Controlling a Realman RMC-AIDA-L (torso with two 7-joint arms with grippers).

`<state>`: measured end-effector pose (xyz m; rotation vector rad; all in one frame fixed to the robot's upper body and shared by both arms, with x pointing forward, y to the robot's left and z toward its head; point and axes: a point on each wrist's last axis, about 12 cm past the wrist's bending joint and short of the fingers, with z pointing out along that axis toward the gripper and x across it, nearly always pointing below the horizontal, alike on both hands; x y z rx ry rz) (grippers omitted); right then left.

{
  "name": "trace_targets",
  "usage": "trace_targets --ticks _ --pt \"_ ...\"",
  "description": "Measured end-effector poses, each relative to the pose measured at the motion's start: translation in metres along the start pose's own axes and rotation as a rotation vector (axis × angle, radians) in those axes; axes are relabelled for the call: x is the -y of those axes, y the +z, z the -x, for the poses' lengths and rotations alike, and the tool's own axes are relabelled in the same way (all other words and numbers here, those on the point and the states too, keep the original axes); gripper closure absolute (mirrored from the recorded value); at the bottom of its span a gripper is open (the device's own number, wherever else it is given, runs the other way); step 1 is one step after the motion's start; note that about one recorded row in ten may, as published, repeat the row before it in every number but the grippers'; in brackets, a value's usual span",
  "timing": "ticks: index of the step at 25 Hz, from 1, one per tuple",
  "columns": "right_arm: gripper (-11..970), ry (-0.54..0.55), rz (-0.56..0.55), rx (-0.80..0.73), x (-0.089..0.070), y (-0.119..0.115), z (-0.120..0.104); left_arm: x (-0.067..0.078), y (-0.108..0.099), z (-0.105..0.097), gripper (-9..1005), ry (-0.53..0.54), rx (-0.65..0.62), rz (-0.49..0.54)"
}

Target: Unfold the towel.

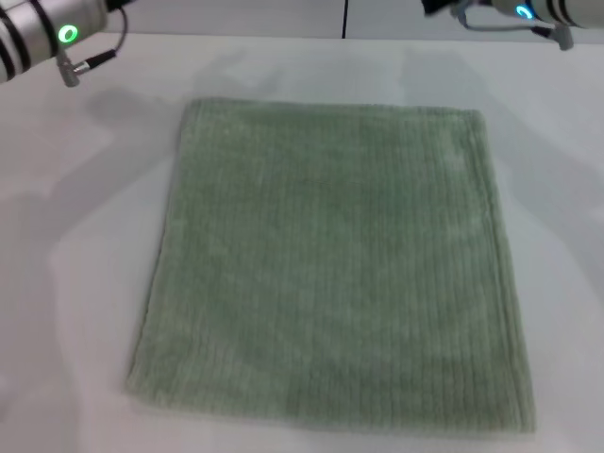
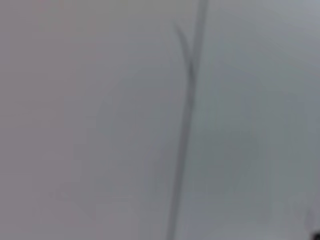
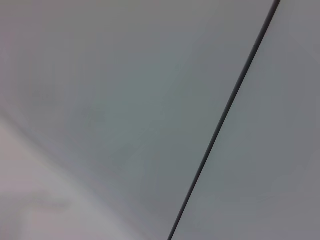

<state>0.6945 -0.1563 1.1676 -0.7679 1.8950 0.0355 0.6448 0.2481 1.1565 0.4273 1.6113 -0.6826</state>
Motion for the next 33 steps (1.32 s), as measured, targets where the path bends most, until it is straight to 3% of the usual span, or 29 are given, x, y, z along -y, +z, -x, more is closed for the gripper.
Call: trace_targets --ticks 4,5,9,12,14,18,19,20,24,29,33 --pt "951 -0.032 -0.175 0.227 -0.014 -0.008 -0.009 -0.016 -0.011 -0.011 242 -0.070 0.136 0.115" --pt "950 -0.032 -0.175 0.227 -0.014 -0.008 -0.009 -0.019 -0.014 -0.013 242 -0.080 0.159 0.138" --pt "946 -0.020 -0.302 0.391 -0.025 -0.021 -0.036 -0.026 -0.021 -0.022 242 -0.090 0.236 0.238" --pt "943 0.053 -0.389 0.487 -0.021 -0.034 -0.062 -0.027 -0.021 -0.024 242 -0.088 0.246 0.256" --pt "941 0.124 -0.450 0.530 -0.013 -0.046 -0.084 -0.031 -0.025 -0.035 242 -0.064 0.285 0.359" --pt "937 0.219 -0.549 0.518 0.000 -0.067 -0.128 -0.032 -0.026 -0.044 242 -0.042 0.302 0.442" --pt "936 0.255 -0.588 0.475 0.004 -0.074 -0.149 -0.033 -0.029 -0.051 242 -0.033 0.308 0.513" --pt "935 0.255 -0.588 0.475 0.004 -0.074 -0.149 -0.033 -0.029 -0.051 242 -0.033 0.308 0.513" --pt "931 0.351 -0.675 0.396 0.017 -0.095 -0.194 -0.033 -0.030 -0.059 242 0.006 0.285 0.571" --pt "748 0.361 -0.728 0.336 0.023 -0.107 -0.217 -0.029 -0.029 -0.068 242 0.054 0.237 0.589" --pt "748 0.358 -0.743 0.327 0.025 -0.110 -0.221 -0.029 -0.032 -0.074 242 0.040 0.224 0.597"
